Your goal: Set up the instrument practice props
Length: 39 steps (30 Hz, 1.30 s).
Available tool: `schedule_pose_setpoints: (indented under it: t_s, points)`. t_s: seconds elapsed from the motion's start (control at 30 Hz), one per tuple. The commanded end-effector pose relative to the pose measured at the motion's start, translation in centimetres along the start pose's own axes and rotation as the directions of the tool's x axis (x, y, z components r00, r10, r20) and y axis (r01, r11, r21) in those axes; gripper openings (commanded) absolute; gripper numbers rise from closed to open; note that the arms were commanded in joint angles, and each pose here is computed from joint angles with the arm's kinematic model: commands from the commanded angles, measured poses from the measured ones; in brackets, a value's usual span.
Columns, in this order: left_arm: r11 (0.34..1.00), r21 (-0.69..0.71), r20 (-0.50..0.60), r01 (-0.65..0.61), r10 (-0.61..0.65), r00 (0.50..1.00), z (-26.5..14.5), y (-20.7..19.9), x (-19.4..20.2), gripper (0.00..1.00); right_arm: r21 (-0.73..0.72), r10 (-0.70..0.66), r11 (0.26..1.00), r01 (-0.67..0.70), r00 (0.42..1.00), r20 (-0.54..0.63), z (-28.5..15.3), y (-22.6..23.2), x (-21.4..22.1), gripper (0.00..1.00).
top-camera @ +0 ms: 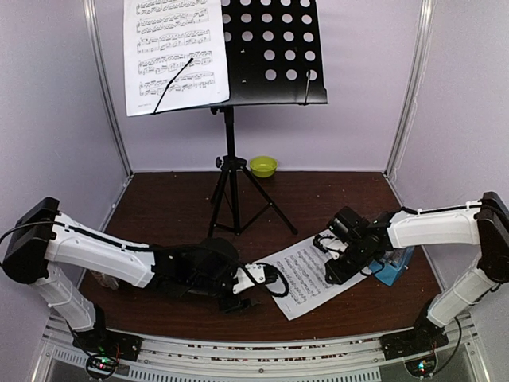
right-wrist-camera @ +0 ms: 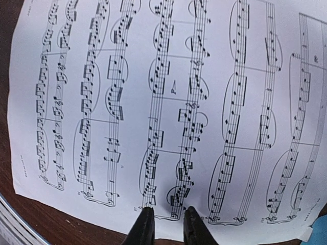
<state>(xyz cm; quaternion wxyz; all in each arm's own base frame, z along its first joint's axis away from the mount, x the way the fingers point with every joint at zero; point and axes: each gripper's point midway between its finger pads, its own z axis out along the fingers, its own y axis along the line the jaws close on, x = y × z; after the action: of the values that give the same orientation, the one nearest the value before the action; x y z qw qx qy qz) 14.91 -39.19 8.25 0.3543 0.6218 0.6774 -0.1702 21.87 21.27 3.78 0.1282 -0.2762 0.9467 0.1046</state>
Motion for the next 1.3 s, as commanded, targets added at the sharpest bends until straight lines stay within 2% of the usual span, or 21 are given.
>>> schedule_pose_setpoints:
  t_s: [0.0,0.13,0.3,0.43,0.63,0.73,0.87,0.93,0.97,1.0,1.13,1.27]
  points:
    - [0.981,0.069,0.141,0.181,-0.190,0.972,-1.3,-0.3,-3.7,0.60,-0.032,0.045,0.998,-0.047,0.998,-0.038,1.0,0.3,0.9,0.20]
    - [0.918,0.107,0.125,0.382,-0.394,0.911,-1.7,-0.9,-2.2,0.59,-0.083,0.079,0.993,-0.086,0.993,-0.083,2.3,1.2,1.9,0.17]
    - [0.852,0.106,0.111,0.512,-0.522,0.846,-2.2,-1.1,-0.7,0.57,-0.157,0.166,0.971,-0.178,0.982,-0.091,3.9,2.7,1.8,0.16]
    - [0.738,0.085,0.167,0.670,-0.673,0.720,-3.5,0.1,-0.2,0.59,-0.236,0.261,0.934,-0.268,0.963,-0.058,5.0,5.0,-0.5,0.16]
    - [0.615,0.062,0.174,0.786,-0.782,0.599,-4.6,0.6,1.4,0.62,-0.333,0.363,0.879,-0.340,0.932,0.007,5.8,8.7,-5.1,0.16]
    - [0.545,0.067,0.173,0.836,-0.831,0.528,-4.9,0.8,1.5,0.63,-0.399,0.407,0.843,-0.360,0.912,0.038,4.8,9.9,-6.8,0.16]
    - [0.406,0.120,0.209,0.906,-0.902,0.377,-5.5,1.2,1.4,0.64,-0.463,0.406,0.831,-0.309,0.905,0.125,1.3,10.5,-8.3,0.18]
    - [0.304,0.140,0.225,0.942,-0.937,0.268,-5.7,1.4,2.3,0.64,-0.476,0.375,0.842,-0.254,0.910,0.177,-0.7,10.7,-8.7,0.20]
    - [0.234,0.153,0.229,0.960,-0.954,0.196,-5.7,1.5,2.9,0.64,-0.467,0.361,0.851,-0.239,0.913,0.191,-1.4,10.5,-8.6,0.20]
    - [0.200,0.159,0.234,0.967,-0.959,0.160,-5.6,1.6,3.4,0.63,-0.454,0.340,0.864,-0.219,0.918,0.205,-2.0,10.2,-8.4,0.21]
    - [0.099,0.132,0.216,0.986,-0.974,0.069,-4.7,1.5,4.5,0.63,-0.321,0.248,0.933,-0.164,0.939,0.239,-3.0,7.8,-7.0,0.21]
    - [0.019,0.147,0.217,0.989,-0.976,-0.013,-3.3,1.6,4.7,0.60,-0.184,0.210,0.967,-0.175,0.958,0.196,-1.3,3.9,-4.9,0.21]
